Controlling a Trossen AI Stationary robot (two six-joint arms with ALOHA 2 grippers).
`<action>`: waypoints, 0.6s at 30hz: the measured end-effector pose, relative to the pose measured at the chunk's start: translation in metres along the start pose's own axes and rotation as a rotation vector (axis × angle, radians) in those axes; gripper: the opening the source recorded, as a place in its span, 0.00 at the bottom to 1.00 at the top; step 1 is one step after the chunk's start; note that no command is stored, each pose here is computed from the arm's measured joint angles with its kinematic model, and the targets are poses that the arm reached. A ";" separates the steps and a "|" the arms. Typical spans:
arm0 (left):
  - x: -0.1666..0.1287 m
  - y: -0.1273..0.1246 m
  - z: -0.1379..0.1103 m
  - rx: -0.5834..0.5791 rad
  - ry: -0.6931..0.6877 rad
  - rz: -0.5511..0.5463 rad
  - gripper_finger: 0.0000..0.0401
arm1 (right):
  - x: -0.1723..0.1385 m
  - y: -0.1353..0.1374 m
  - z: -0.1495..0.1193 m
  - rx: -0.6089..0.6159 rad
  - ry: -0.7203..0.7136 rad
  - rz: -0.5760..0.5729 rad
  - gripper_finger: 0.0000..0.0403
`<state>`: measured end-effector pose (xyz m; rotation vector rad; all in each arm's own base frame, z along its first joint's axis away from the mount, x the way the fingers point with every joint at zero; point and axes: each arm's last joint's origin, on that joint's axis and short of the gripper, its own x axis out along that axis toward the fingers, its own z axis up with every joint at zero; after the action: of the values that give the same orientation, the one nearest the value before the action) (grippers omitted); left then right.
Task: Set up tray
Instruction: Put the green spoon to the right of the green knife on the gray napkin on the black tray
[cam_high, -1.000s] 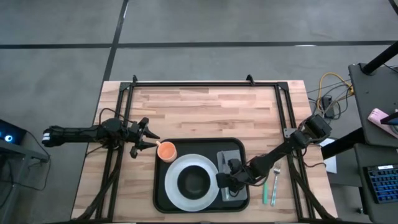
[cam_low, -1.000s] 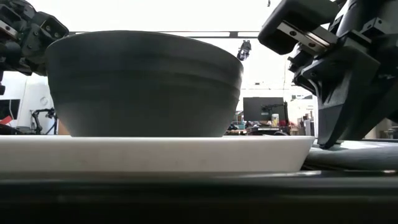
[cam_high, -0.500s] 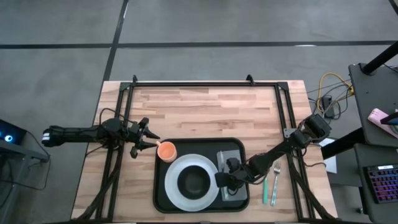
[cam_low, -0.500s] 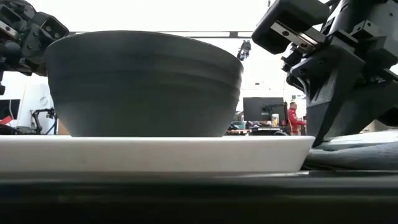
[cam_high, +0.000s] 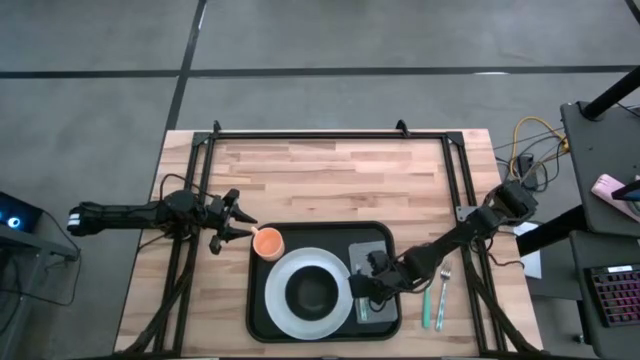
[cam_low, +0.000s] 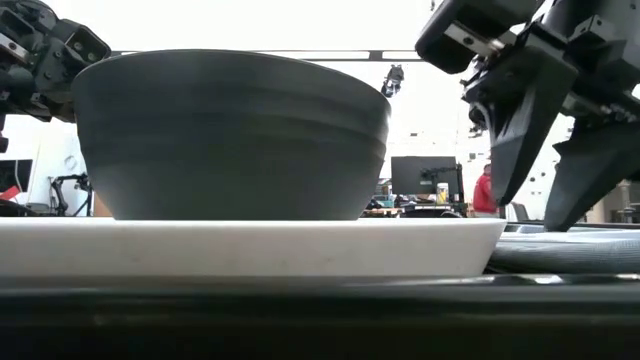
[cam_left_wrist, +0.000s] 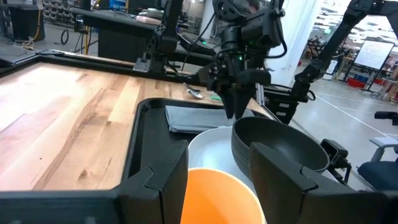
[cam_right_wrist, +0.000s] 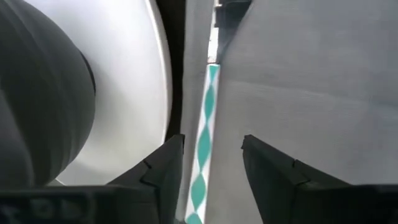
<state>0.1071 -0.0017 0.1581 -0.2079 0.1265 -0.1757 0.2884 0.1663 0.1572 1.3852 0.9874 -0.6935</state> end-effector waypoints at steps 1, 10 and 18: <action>0.000 0.000 0.000 0.000 0.000 0.000 0.38 | -0.004 0.000 0.001 0.000 -0.003 -0.006 0.39; 0.000 0.000 0.000 -0.001 0.003 0.001 0.38 | -0.040 -0.014 -0.003 0.054 -0.009 -0.103 0.41; 0.000 0.000 -0.001 -0.002 0.007 0.001 0.38 | -0.059 -0.034 -0.018 0.094 0.040 -0.243 0.43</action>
<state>0.1075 -0.0017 0.1575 -0.2089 0.1333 -0.1750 0.2291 0.1713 0.1944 1.3777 1.1806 -0.9054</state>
